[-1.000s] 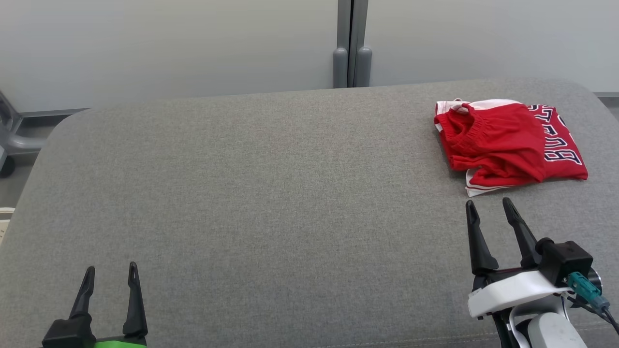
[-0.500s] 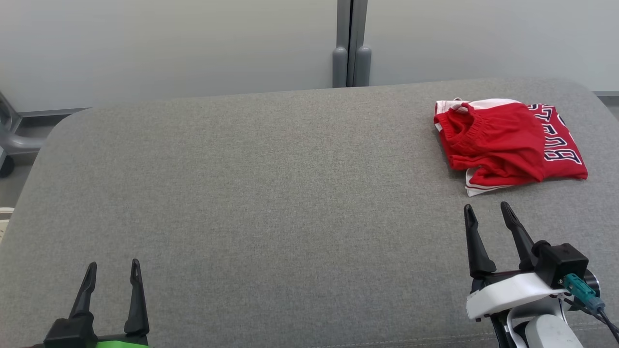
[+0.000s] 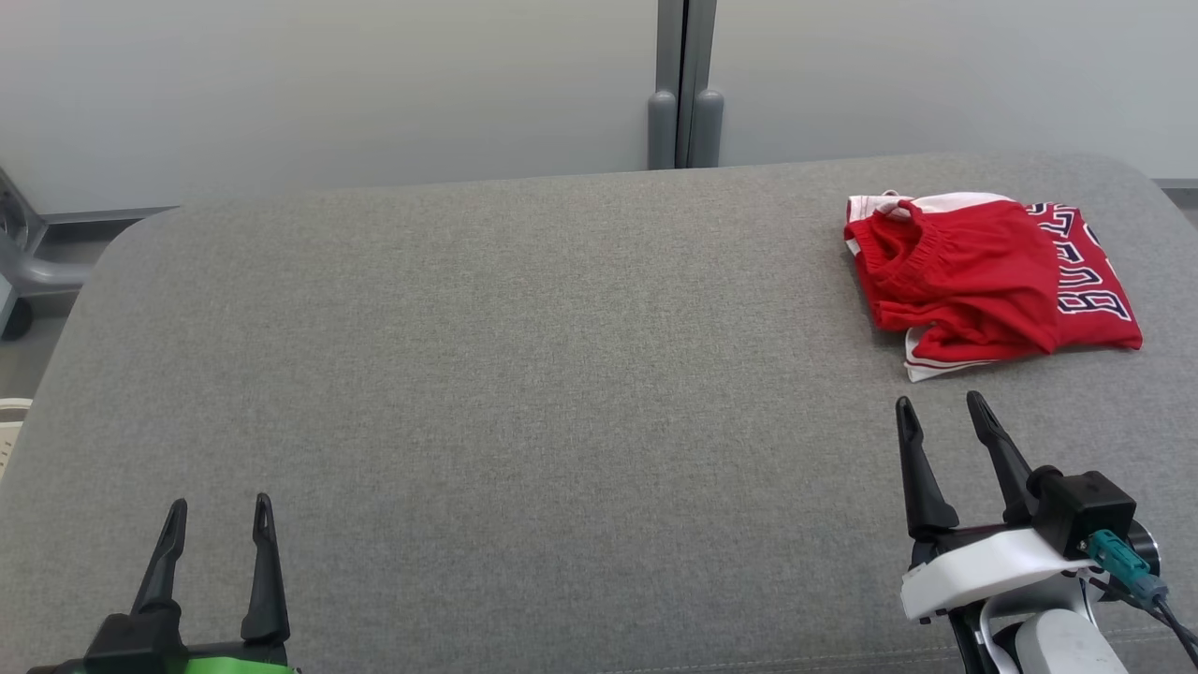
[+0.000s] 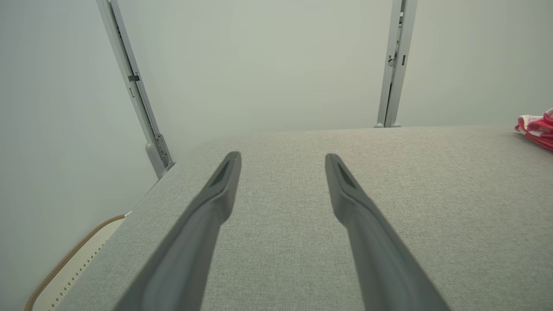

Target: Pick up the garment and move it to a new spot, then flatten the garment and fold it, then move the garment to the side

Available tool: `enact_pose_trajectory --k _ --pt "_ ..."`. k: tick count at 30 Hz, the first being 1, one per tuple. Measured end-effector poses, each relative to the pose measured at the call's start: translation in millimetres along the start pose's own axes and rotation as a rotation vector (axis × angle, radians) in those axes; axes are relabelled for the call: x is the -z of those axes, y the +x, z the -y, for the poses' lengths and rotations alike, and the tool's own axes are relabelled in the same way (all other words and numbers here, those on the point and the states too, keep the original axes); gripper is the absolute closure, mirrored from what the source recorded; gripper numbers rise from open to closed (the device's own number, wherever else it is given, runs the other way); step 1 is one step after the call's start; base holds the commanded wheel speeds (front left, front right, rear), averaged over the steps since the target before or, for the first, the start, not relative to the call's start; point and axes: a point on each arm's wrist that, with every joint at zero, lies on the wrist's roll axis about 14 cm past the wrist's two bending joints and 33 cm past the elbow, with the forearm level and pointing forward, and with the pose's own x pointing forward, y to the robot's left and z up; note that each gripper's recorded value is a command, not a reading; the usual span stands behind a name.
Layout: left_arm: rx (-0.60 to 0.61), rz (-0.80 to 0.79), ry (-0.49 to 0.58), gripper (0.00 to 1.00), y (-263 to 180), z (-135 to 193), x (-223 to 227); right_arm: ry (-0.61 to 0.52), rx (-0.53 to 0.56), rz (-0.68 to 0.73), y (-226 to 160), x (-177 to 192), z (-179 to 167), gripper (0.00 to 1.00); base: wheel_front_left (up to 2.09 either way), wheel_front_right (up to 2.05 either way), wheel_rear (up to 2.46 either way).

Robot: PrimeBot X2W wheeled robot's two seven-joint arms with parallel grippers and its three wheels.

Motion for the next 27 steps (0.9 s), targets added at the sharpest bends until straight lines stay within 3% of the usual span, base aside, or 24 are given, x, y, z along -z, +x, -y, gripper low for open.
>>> enact_pose_trajectory --k 3,4,9,27 --pt "-0.001 0.004 0.001 0.0 0 0 -1 -0.001 -0.003 -0.001 0 0 -1 0.0 0.0 0.0 0.0" --pt "-0.001 0.0 0.0 1.0 0 0 0 0.0 -0.002 -0.007 -1 2 -1 1.0 0.0 0.0 0.0" --pt "-0.007 -0.055 -0.029 1.0 -5 3 17 0.021 0.015 -0.079 -12 24 1 1.0 0.0 0.0 0.0" --pt "-0.044 -0.073 -0.392 1.0 -3 12 21 0.356 0.163 -0.121 -18 30 32 1.0 0.0 0.0 0.0"
